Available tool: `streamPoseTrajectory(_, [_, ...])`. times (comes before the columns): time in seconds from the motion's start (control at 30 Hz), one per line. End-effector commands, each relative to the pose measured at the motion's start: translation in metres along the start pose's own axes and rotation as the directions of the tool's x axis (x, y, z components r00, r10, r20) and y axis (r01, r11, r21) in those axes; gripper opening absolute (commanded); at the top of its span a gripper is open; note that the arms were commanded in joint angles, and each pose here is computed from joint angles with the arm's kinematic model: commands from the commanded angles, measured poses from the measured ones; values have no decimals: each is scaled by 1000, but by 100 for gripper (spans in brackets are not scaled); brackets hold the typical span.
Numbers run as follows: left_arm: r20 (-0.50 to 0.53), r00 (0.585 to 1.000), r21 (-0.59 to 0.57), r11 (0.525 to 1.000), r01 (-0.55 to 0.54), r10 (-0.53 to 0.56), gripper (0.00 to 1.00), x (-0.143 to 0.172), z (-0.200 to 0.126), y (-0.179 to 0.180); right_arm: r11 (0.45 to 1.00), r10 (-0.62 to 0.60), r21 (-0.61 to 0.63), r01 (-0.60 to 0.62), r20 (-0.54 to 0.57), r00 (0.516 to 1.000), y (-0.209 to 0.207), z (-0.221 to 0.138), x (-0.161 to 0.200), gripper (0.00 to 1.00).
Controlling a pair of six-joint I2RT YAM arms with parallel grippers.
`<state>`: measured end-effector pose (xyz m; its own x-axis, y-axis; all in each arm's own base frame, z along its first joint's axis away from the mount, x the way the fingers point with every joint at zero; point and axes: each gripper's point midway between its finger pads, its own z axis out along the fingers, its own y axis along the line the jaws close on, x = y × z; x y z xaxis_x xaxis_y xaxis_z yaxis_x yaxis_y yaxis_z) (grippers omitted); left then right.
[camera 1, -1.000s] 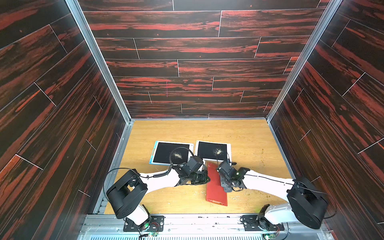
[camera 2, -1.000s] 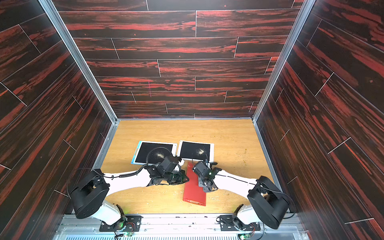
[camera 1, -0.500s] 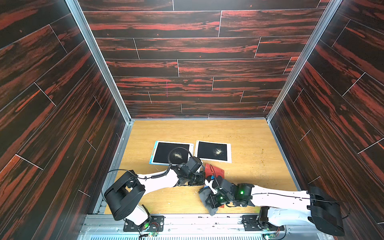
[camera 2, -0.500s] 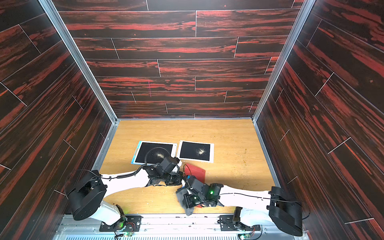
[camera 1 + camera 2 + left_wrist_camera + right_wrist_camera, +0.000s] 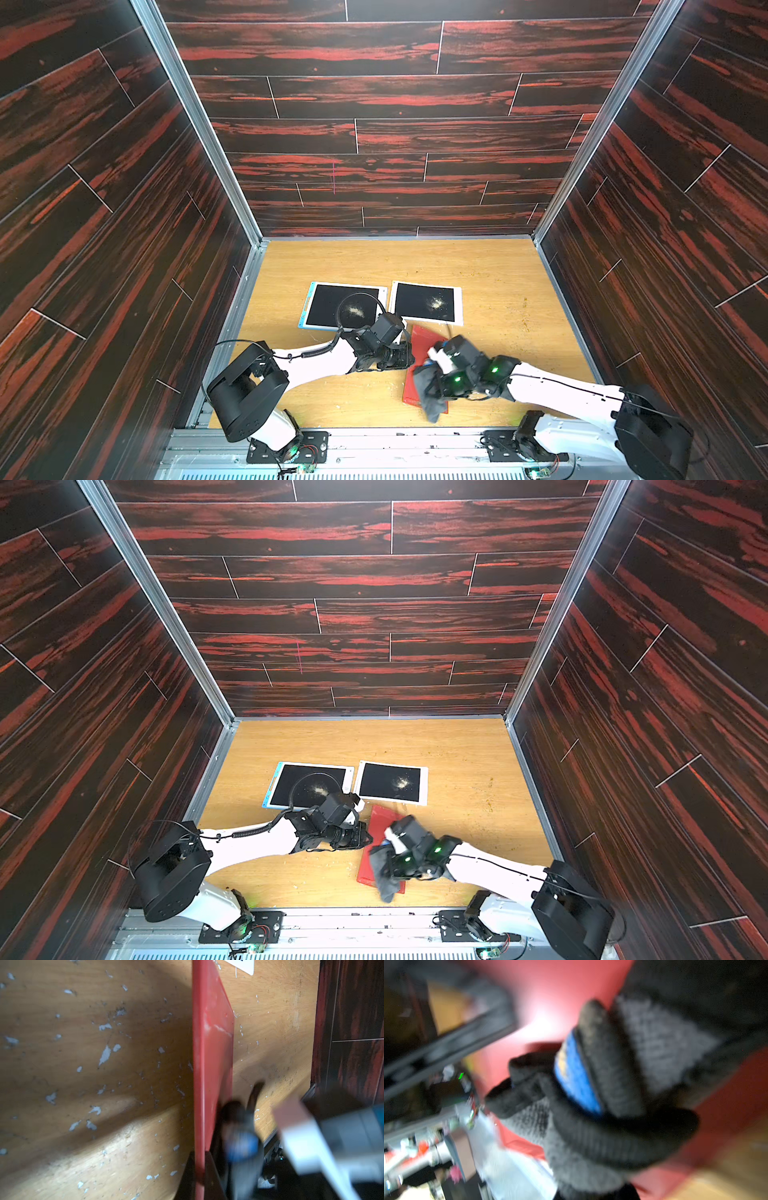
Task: Wipe the drawing tablet
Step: Wipe the dirt from the drawing tablet.
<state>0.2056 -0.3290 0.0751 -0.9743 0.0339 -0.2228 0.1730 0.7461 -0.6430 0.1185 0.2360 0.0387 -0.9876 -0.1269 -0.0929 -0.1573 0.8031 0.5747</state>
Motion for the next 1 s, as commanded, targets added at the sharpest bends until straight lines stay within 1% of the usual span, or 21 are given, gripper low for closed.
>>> streamPoseTrajectory(0.0, [32,999,16,1000,-15,14,0,-3,-8,-10,969,60,240,-51,-31,998,-65,6,16,0])
streamPoseTrajectory(0.07, [34,999,19,1000,-13,13,0,-2,-9,-9,962,60,268,-53,-16,998,-66,5,9,0])
streamPoseTrajectory(0.17, [35,999,19,1000,-13,13,0,-1,-10,-9,920,47,387,-67,59,997,-75,-4,-13,0])
streamPoseTrajectory(0.23, [33,999,19,1000,-14,13,0,-1,-9,-8,859,26,503,-92,136,990,-84,-18,-37,0])
streamPoseTrajectory(0.3, [31,999,21,1000,-14,13,0,-1,-9,-9,783,24,603,-149,210,977,-90,-34,-56,0])
streamPoseTrajectory(0.33, [32,999,20,1000,-13,12,0,-1,-9,-8,779,15,608,-156,231,973,-84,-37,-65,0])
streamPoseTrajectory(0.37, [33,999,23,1000,-12,11,0,0,-9,-8,794,4,589,-151,244,970,-74,-36,-74,0])
streamPoseTrajectory(0.43, [32,999,29,1000,-12,11,0,0,-9,-9,867,-26,489,-100,245,969,-39,-27,-88,0])
streamPoseTrajectory(0.5, [32,999,30,999,-14,13,0,0,-9,-10,948,-74,319,-1,222,972,10,-16,-100,0])
streamPoseTrajectory(0.53, [33,999,31,999,-16,15,0,-1,-9,-10,970,-90,238,40,202,975,30,-12,-103,0])
streamPoseTrajectory(0.6, [32,999,27,1000,-15,14,0,-1,-9,-9,990,-135,68,125,170,976,73,-8,-106,0])
streamPoseTrajectory(0.67, [31,999,24,1000,-14,14,0,0,-8,-9,982,-163,-67,174,148,975,102,-9,-103,0])
streamPoseTrajectory(0.73, [29,1000,22,1000,-12,11,0,0,-8,-8,969,-174,-156,193,131,976,119,-11,-99,0])
streamPoseTrajectory(0.77, [29,1000,23,1000,-10,9,0,1,-8,-7,965,-176,-175,196,126,976,121,-12,-98,0])
streamPoseTrajectory(0.83, [30,1000,21,1000,-9,8,0,1,-8,-6,976,-154,-138,171,123,980,107,-8,-98,0])
streamPoseTrajectory(0.93, [33,999,22,1000,-9,8,0,0,-8,-6,997,-72,29,69,117,990,49,1,-99,0])
streamPoseTrajectory(0.97, [33,999,22,1000,-9,8,0,0,-8,-7,993,-35,116,21,122,992,21,3,-98,0])
